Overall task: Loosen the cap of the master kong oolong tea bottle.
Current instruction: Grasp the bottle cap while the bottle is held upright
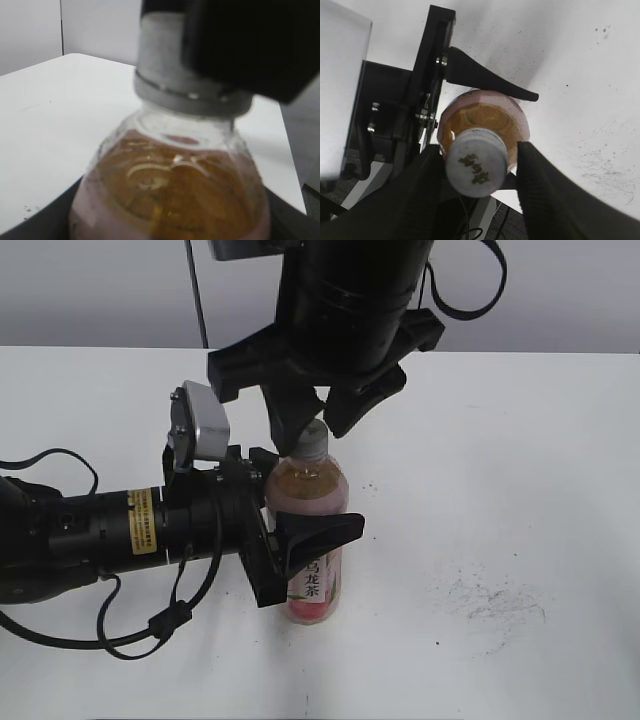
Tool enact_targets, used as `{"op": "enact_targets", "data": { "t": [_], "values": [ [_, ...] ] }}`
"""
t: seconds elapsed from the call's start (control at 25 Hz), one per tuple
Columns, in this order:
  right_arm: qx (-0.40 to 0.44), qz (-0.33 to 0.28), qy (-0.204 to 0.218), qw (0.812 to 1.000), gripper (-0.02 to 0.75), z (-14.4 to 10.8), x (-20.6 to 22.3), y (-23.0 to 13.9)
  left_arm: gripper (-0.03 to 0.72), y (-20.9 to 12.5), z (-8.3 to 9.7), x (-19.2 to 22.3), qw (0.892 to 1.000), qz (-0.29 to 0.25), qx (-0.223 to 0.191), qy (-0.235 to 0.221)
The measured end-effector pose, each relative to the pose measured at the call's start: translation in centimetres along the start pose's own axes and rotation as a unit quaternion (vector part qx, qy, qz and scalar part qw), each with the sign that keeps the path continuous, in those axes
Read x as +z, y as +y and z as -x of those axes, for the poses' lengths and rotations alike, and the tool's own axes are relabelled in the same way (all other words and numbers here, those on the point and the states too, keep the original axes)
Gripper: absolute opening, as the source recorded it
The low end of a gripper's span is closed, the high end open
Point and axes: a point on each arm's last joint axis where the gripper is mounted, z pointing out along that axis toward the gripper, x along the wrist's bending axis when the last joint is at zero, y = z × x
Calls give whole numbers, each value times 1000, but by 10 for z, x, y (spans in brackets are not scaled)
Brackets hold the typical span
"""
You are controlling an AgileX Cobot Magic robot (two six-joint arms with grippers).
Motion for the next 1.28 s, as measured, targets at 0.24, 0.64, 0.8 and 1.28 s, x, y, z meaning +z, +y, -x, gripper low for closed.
{"op": "enact_targets", "data": {
  "t": [0.24,0.64,0.8,1.28],
  "values": [
    [-1,-1,2,1000,274,0,0,0,445,0,0,0,1000,0,0,0],
    [-174,0,5,985,268,-1,0,0,445,0,0,0,1000,1,-1,2],
    [-342,0,5,940,268,-1,0,0,445,0,0,0,1000,0,-1,2],
    [-809,5,3,588,268,-1,0,0,445,0,0,0,1000,0,1,1]
  ]
}}
